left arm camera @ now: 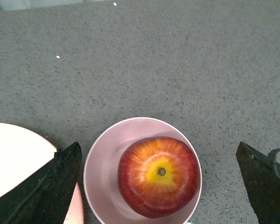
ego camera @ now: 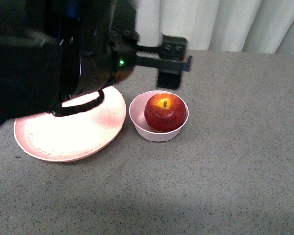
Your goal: Move apple from plate to bowl
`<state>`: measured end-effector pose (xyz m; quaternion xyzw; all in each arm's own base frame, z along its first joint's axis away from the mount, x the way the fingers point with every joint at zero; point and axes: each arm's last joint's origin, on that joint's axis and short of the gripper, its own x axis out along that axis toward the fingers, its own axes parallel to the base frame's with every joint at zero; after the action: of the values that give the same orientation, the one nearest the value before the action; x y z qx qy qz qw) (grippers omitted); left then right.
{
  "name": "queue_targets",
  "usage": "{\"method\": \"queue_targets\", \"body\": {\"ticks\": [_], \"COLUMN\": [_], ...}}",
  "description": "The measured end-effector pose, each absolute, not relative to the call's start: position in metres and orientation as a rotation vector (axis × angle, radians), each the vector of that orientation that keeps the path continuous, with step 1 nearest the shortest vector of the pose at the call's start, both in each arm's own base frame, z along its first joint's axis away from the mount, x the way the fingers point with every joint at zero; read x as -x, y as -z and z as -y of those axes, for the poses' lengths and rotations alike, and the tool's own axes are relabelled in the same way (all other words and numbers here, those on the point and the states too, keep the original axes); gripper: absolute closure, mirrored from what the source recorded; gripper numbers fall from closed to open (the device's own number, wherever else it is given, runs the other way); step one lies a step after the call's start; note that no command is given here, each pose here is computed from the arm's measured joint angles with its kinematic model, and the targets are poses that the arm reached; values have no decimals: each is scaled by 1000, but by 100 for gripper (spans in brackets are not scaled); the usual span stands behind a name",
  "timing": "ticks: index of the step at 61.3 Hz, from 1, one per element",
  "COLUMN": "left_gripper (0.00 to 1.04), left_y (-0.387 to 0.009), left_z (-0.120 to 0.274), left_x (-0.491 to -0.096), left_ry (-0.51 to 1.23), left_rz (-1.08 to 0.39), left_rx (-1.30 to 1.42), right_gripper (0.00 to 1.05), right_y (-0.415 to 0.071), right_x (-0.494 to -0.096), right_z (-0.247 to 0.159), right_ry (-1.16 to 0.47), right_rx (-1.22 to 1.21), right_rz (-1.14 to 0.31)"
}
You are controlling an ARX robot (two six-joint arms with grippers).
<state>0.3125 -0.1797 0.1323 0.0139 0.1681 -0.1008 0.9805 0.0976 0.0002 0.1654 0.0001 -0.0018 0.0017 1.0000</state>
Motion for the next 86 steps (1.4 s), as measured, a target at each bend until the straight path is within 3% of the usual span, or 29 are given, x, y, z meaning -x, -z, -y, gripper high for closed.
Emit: {"method": "queue_targets", "body": {"ticks": [8, 12, 31, 86], "left_gripper": [38, 48, 101, 101], "left_y": [-135, -144, -154, -170], "left_z": [135, 114, 56, 0], "left_x": [-285, -272, -219, -135], "left_ry": [27, 10, 7, 0], "left_rz": [-74, -17, -37, 9], "left_rx": [7, 22, 5, 7], "right_gripper": [9, 9, 9, 9], "right_y": [-165, -165, -165, -165], "right_x": [-98, -98, -98, -98], "right_z": [0, 0, 0, 0], "right_ry": [-3, -3, -3, -3], "right_rx": [0, 0, 0, 0], "right_rz": [4, 4, 4, 4]}}
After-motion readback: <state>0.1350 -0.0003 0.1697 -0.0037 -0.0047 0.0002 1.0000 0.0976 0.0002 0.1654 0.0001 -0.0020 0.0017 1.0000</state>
